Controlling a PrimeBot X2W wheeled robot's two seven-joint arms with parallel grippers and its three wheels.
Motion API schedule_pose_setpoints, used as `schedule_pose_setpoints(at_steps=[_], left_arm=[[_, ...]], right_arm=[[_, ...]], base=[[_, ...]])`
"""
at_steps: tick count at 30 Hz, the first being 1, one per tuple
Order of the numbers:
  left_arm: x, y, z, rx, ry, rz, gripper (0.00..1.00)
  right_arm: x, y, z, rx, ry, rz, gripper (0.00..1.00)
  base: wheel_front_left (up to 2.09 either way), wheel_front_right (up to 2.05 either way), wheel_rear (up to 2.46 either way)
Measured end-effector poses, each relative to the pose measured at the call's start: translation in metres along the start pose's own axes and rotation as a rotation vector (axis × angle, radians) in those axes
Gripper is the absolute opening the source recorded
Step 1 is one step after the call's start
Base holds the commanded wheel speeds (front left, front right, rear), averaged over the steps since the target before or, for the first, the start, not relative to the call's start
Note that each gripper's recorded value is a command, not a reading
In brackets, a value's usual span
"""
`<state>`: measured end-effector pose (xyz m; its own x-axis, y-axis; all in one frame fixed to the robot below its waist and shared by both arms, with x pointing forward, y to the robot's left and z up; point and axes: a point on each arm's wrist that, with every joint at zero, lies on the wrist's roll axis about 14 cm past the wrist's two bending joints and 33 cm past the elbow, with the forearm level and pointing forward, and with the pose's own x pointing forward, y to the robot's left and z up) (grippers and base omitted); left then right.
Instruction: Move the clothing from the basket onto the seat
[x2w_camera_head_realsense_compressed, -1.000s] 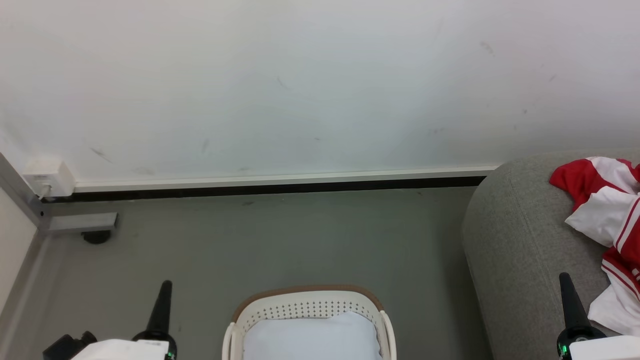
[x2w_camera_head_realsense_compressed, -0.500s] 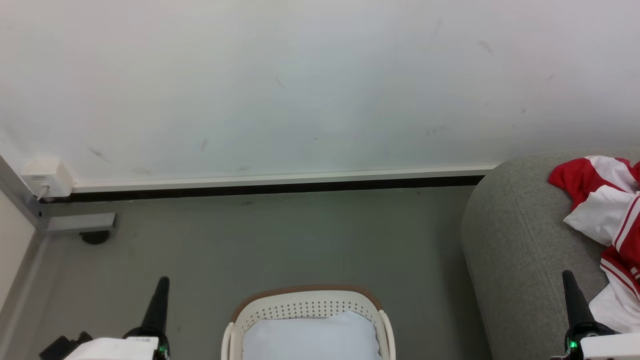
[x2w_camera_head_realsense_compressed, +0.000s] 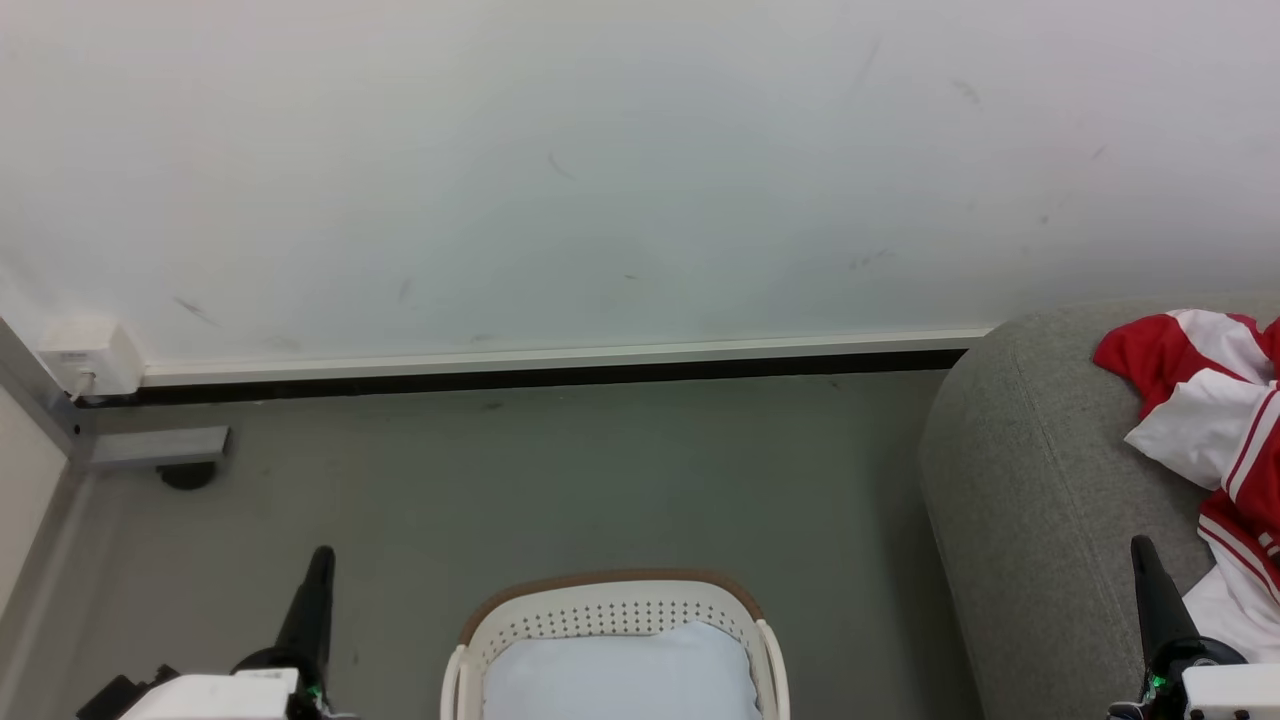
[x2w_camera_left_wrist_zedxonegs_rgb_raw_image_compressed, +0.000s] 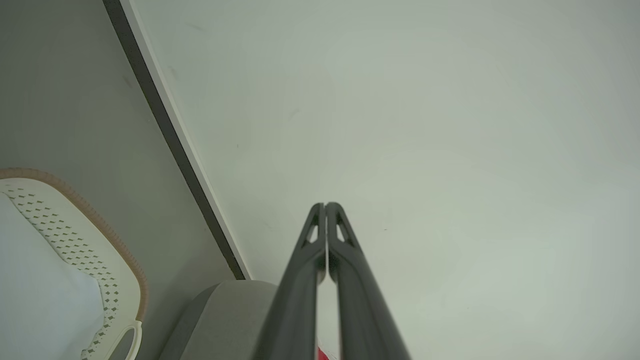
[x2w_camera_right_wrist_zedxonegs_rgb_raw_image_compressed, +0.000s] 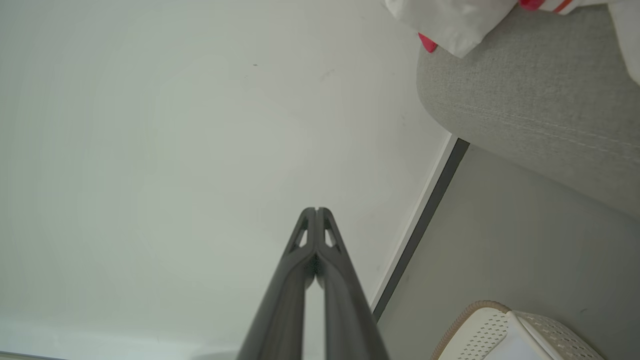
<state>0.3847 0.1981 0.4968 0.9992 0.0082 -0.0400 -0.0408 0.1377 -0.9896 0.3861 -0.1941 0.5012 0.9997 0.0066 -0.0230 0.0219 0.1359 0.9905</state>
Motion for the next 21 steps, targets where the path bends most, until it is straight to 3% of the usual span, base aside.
schedule_pose_setpoints(at_steps=[21], left_arm=[[0.0025,-0.0064,0.0016,-0.136,0.008,-0.027,0.00]], right_arm=[[0.0011,0.0025,0.0063,0.135,-0.008,0.014,0.00]], base=[[0.00,0.00,0.00]])
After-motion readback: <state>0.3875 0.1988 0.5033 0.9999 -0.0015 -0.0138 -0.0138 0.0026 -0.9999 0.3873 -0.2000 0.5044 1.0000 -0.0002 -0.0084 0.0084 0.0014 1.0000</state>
